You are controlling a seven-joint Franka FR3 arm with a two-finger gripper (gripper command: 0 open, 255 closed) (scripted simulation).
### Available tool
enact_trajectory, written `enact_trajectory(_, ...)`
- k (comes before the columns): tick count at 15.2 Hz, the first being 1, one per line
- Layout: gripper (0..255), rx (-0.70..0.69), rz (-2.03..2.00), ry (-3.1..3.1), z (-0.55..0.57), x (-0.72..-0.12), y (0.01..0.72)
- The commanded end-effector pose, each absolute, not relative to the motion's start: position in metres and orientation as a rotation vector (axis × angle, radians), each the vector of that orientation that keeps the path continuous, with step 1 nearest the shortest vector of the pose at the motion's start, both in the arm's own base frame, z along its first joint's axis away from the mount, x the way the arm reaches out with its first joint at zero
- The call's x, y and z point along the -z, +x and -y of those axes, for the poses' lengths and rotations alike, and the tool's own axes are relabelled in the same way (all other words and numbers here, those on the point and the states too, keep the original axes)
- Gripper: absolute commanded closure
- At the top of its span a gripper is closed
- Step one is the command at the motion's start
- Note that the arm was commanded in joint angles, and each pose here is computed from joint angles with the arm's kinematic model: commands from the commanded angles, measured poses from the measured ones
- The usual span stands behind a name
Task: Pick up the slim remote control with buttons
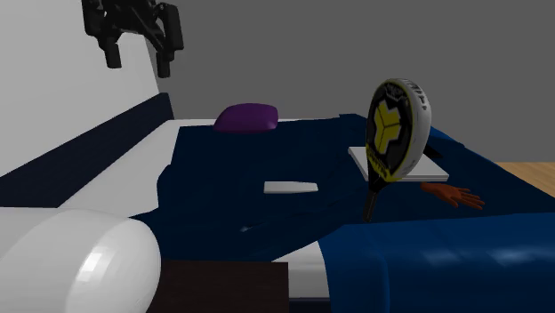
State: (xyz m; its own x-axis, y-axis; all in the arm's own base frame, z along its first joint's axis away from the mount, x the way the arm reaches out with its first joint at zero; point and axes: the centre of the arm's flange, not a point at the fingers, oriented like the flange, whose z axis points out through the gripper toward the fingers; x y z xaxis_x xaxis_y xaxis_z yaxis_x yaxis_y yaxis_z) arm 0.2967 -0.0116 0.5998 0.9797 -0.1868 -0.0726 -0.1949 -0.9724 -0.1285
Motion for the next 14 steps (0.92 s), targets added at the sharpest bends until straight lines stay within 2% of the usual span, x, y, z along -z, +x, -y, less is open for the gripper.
enact_trajectory(1,0,-0.090,-0.290,-2.991,0.012,-0.600,0.297)
enact_trajectory(14,0,-0.074,-0.836,-2.921,0.029,-0.481,0.413)
